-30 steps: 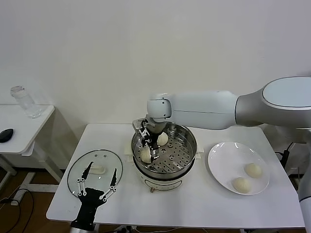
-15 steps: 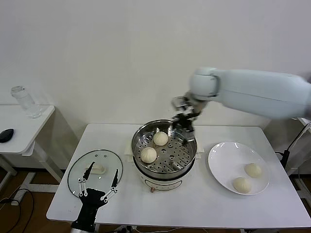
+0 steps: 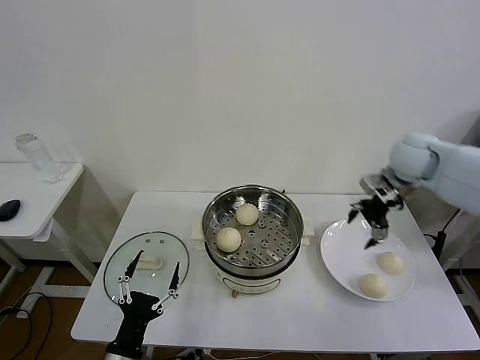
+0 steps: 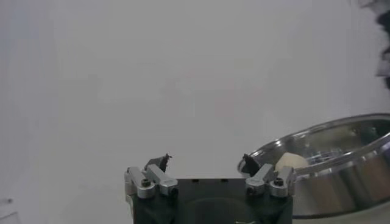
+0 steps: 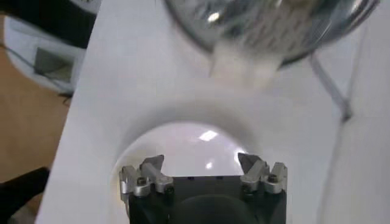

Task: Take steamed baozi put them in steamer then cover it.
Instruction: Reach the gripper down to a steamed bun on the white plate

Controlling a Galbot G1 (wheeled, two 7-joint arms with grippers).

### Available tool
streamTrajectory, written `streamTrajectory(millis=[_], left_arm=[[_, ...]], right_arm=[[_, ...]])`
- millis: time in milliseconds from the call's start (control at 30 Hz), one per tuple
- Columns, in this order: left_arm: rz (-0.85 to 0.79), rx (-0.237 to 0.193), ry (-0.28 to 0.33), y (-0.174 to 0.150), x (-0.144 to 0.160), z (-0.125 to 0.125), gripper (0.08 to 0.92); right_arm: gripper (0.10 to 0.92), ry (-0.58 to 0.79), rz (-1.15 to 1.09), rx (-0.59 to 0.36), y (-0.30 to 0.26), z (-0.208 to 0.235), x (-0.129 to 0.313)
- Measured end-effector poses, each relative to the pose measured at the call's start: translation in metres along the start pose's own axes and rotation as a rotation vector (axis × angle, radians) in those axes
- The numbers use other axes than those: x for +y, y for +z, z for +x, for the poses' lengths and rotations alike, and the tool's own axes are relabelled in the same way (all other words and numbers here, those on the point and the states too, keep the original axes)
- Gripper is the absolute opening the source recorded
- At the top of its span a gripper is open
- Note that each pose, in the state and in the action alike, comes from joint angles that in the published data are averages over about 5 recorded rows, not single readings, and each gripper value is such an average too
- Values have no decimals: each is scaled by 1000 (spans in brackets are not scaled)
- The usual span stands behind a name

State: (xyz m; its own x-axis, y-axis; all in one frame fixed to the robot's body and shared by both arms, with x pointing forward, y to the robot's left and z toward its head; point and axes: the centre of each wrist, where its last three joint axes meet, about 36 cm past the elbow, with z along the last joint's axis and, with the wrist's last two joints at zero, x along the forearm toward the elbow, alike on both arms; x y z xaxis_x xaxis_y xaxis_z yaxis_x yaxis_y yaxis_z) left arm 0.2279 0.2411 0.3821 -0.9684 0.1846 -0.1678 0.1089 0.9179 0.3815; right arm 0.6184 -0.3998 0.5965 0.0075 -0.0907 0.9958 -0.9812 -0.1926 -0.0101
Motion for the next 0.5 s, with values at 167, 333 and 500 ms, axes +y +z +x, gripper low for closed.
streamTrajectory(millis=[167, 333, 500], left_arm=[[-4, 5, -3, 1, 1, 1, 823], [-7, 9, -8, 1, 3, 3, 823], [-11, 9, -13, 2, 3, 3, 823]], right_arm=[[823, -38, -25, 6, 20, -32, 14], [823, -66, -37, 9, 30, -57, 23], [823, -80, -48, 8, 36, -76, 30]])
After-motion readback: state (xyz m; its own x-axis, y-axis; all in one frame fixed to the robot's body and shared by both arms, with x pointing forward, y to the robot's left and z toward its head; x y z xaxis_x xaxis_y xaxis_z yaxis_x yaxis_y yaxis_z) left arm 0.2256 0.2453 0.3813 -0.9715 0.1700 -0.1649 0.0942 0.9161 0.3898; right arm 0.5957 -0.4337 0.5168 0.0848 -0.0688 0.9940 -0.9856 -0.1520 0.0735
